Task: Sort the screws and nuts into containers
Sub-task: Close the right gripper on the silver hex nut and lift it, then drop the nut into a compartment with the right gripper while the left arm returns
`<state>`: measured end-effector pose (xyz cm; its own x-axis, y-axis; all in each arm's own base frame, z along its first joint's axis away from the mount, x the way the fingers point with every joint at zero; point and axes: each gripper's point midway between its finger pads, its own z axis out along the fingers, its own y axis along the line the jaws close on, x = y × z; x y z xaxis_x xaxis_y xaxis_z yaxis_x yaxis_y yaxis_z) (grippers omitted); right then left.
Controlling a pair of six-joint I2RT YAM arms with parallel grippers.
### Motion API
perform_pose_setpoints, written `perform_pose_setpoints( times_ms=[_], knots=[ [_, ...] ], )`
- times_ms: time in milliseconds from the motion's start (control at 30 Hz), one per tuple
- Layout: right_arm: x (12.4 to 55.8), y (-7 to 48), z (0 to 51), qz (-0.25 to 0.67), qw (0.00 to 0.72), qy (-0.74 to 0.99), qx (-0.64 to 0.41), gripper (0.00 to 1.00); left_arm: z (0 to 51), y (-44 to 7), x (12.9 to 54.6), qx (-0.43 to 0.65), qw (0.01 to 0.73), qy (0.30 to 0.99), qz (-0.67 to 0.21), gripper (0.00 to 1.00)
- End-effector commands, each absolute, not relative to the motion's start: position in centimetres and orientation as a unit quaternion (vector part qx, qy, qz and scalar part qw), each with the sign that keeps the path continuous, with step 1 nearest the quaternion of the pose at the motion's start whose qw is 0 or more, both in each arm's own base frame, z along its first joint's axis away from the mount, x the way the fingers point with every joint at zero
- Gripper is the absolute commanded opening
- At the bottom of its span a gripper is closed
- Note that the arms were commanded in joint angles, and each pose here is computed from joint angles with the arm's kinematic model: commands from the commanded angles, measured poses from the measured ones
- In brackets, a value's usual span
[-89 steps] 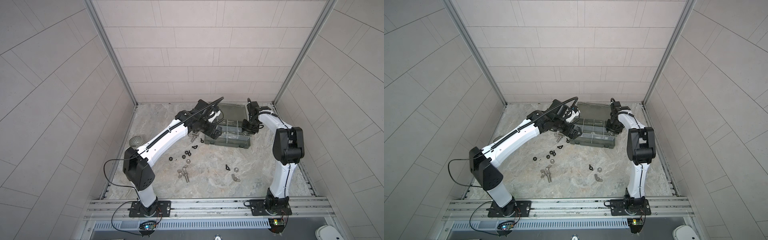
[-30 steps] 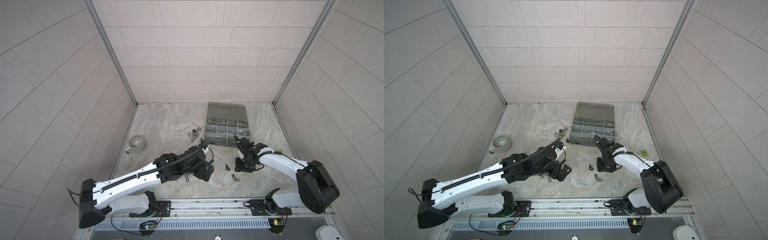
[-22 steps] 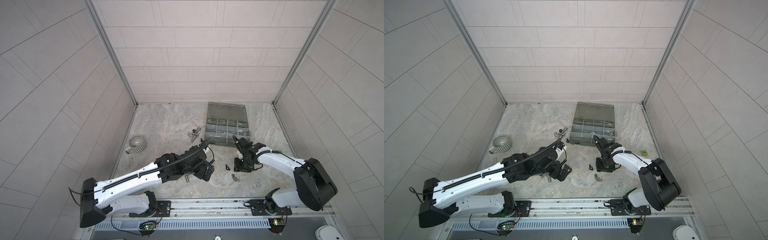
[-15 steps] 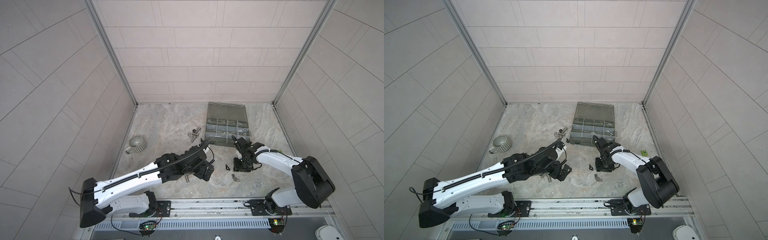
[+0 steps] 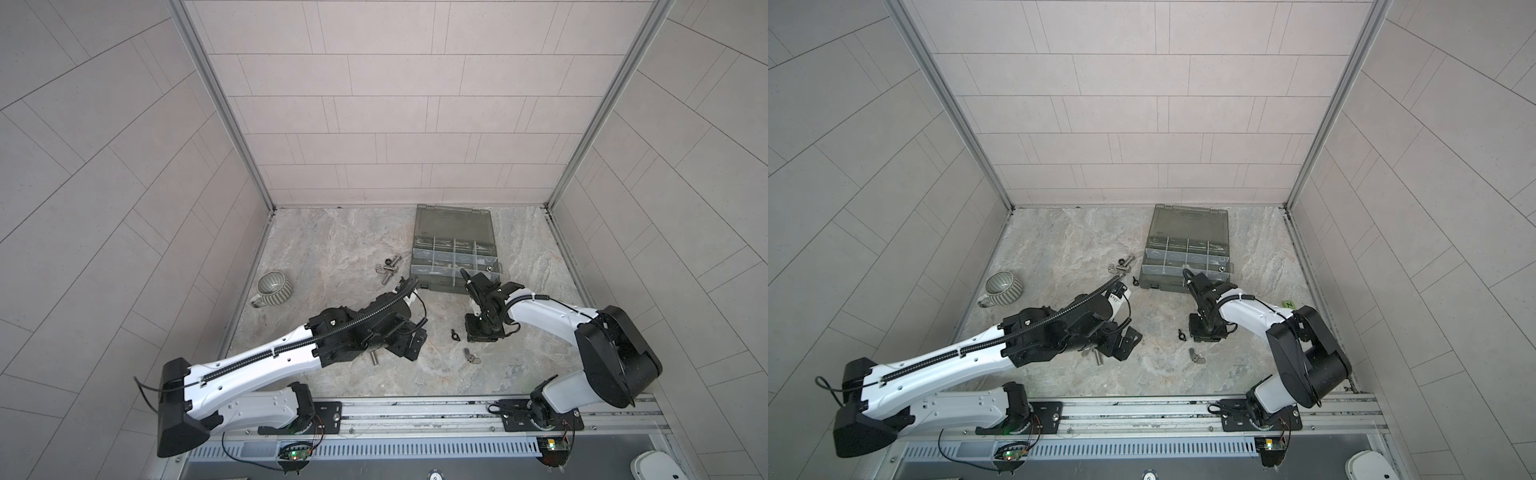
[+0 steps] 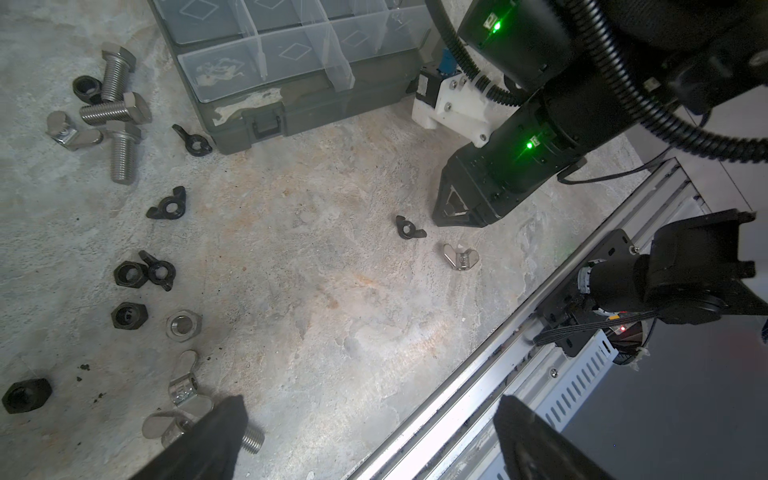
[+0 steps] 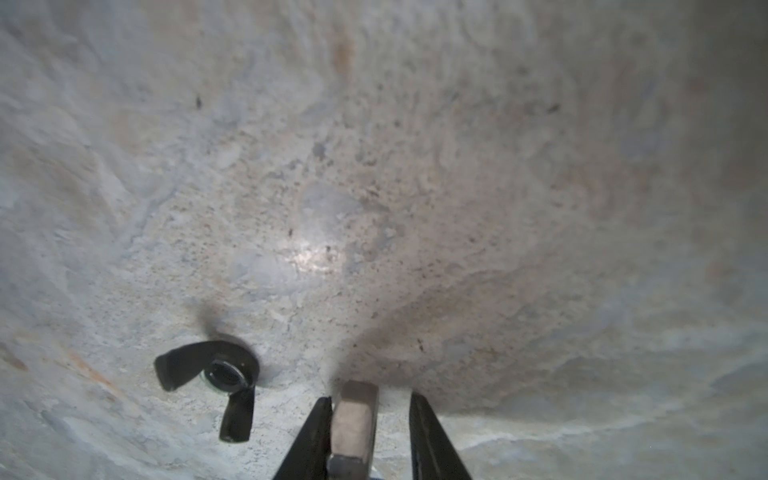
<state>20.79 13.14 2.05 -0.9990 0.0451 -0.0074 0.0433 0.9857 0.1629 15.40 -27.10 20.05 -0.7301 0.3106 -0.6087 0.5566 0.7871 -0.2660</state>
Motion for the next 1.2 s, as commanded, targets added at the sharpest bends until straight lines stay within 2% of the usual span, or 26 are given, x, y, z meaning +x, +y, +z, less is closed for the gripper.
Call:
perform_pose_setpoints(
  times_ms=[0, 133, 233, 500, 800, 1167],
  knots=[
    [21.1, 13.0, 2.2, 0.069, 0.006, 0.998, 0.014, 0.25, 20.4, -26.9, 15.6, 0.239, 0.293, 0.899, -0.222, 1.00],
    [21.1, 12.9, 2.3, 0.064, 0.002, 0.998, 0.011, 0.16, 20.6, -26.9, 15.8, 0.237, 0.297, 0.898, -0.221, 1.00],
    [21.1, 12.8, 2.9, 0.063, 0.004, 0.998, 0.010, 0.13, 20.7, -26.9, 15.8, 0.238, 0.299, 0.897, -0.221, 1.00],
    [22.2, 12.8, 6.8, 0.072, 0.038, 0.997, 0.009, 0.11, 21.3, -27.3, 16.6, 0.251, 0.307, 0.895, -0.203, 1.00],
    [27.9, 11.3, 12.1, 0.083, 0.097, 0.991, 0.044, 0.11, 23.4, -28.9, 20.0, 0.264, 0.303, 0.895, -0.192, 1.00],
    [36.3, 8.6, 12.5, 0.079, 0.115, 0.984, 0.106, 0.11, 25.6, -30.9, 25.4, 0.298, 0.291, 0.886, -0.202, 1.00]
  ],
)
